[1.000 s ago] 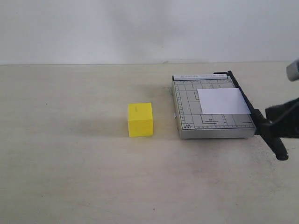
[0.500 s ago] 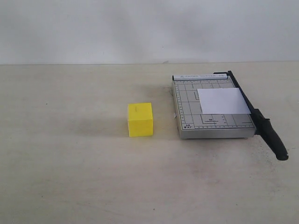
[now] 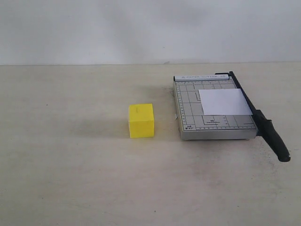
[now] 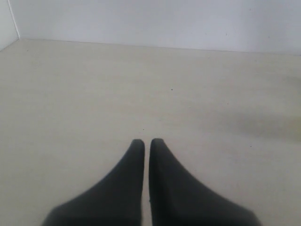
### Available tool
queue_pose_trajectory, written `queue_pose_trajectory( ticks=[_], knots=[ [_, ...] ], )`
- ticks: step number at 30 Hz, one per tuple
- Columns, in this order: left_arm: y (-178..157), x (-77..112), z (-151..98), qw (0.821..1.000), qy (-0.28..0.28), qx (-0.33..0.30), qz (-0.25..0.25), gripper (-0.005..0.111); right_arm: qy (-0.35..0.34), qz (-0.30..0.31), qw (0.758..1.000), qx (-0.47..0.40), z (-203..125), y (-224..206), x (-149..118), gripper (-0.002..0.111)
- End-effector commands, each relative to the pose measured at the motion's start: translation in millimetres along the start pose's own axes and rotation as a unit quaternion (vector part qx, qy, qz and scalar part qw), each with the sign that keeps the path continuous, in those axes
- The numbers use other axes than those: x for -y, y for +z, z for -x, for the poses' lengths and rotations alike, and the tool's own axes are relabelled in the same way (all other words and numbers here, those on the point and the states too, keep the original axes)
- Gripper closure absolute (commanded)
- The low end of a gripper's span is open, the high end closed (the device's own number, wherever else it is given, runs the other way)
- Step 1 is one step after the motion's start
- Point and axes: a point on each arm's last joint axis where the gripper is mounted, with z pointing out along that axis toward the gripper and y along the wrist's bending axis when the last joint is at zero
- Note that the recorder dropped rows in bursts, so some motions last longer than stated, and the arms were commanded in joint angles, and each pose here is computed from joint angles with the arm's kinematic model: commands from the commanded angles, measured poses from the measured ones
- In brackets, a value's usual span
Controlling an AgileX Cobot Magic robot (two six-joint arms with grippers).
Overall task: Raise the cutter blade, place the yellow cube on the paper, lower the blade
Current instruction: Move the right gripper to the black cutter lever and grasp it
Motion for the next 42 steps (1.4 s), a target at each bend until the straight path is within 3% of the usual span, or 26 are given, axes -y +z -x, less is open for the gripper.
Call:
queue_pose_trajectory(
  ticks=[1, 3, 6, 8, 14, 16, 22, 29, 35, 40, 42],
  knots=[
    [0, -0.2, 2, 1.0, -0.002, 0.01, 0.002, 0.102, 0.064, 0.013, 0.996, 0.055, -6, -4, -3, 0.109],
    [0, -0.2, 2, 1.0, -0.002, 0.01, 0.002, 0.102, 0.102, 0.061, 0.989, 0.092, -9, -8, -12, 0.109],
    [0, -0.2, 2, 1.0, -0.002, 0.01, 0.002, 0.102, 0.084, 0.083, 0.989, 0.094, -12, -9, -17, 0.108],
    [0, -0.2, 2, 1.0, -0.002, 0.01, 0.002, 0.102, 0.069, 0.091, 0.99, 0.087, -15, -9, -19, 0.1],
    [0, -0.2, 2, 1.0, -0.002, 0.01, 0.002, 0.102, 0.093, 0.107, 0.989, 0.036, -43, -14, -24, 0.041],
    [0, -0.2, 2, 1.0, -0.002, 0.01, 0.002, 0.102, 0.101, 0.112, 0.987, 0.048, -54, -19, -26, 0.042],
    [0, -0.2, 2, 1.0, -0.002, 0.01, 0.002, 0.102, 0.107, 0.122, 0.983, 0.09, -73, -31, -29, 0.061],
    [0, -0.2, 2, 1.0, -0.002, 0.01, 0.002, 0.102, 0.05, 0.145, 0.988, 0.008, -84, -4, -39, 0.061],
    [0, -0.2, 2, 1.0, -0.002, 0.01, 0.002, 0.102, 0.063, 0.154, 0.985, -0.047, -101, 10, -45, 0.061],
    [0, -0.2, 2, 1.0, -0.002, 0.01, 0.002, 0.102, 0.06, 0.169, 0.982, -0.062, -110, 19, -50, 0.042],
    [0, -0.2, 2, 1.0, -0.002, 0.01, 0.002, 0.102, 0.059, 0.17, 0.981, -0.069, -111, 23, -50, 0.041]
  ],
)
